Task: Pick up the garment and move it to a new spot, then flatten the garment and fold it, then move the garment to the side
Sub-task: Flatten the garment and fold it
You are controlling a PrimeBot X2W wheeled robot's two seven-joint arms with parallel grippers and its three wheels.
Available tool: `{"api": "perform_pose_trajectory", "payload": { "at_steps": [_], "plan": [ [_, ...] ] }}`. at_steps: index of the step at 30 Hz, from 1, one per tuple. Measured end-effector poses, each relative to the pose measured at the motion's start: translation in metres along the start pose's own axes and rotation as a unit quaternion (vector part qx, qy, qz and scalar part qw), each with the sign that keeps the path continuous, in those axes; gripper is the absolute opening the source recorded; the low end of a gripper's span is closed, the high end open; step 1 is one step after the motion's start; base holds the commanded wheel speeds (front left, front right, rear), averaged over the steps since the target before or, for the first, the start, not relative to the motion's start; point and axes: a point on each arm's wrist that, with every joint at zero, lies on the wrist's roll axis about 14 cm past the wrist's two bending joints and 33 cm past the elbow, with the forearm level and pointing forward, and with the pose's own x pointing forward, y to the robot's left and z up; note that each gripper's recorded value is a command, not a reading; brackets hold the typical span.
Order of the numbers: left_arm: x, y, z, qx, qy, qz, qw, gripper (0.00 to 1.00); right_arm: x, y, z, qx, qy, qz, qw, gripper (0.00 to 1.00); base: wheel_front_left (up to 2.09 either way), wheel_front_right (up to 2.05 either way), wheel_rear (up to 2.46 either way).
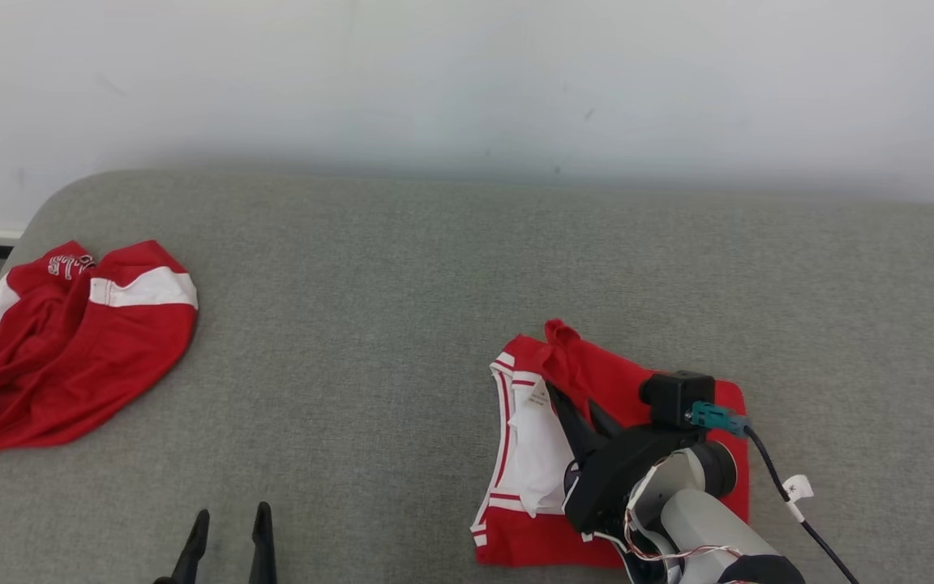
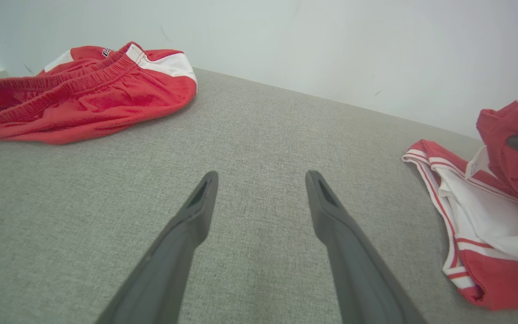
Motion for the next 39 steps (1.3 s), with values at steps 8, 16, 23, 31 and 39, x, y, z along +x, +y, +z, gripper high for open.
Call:
{"api": "perform_pose_trajectory", "payload": {
  "at_steps": [8, 16, 23, 31, 39],
  "plan": [
    [-0.003, 0.005, -0.008, -0.005, 0.012, 0.01, 1.0, 1.0, 0.008, 0.0, -0.032, -0.003, 0.051, 0.002, 0.999, 0.0, 0.0, 0.0, 0.0],
    [0.0, 0.005, -0.007, -0.004, 0.012, 0.009, 1.0, 1.0, 0.014, 0.015, -0.006, -0.006, -0.001, 0.026, 1.0, 1.0, 0.0, 0.0, 0.0],
    [0.003, 0.002, -0.003, 0.0, 0.005, 0.003, 1.0, 1.0, 0.006, -0.01, 0.053, -0.03, -0.087, 0.008, 0.996, 1.0, 0.0, 0.0, 0.0],
    [0.0, 0.003, 0.001, 0.003, -0.002, 0.004, 1.0, 1.0, -0.037, -0.068, 0.096, -0.052, -0.167, -0.063, 0.983, 1.0, 0.0, 0.0, 0.0],
    [-0.001, 0.006, 0.004, 0.004, -0.006, 0.008, 1.0, 1.0, -0.08, -0.109, 0.062, -0.055, -0.149, -0.137, 0.978, 1.0, 0.0, 0.0, 0.0]
  ]
}}
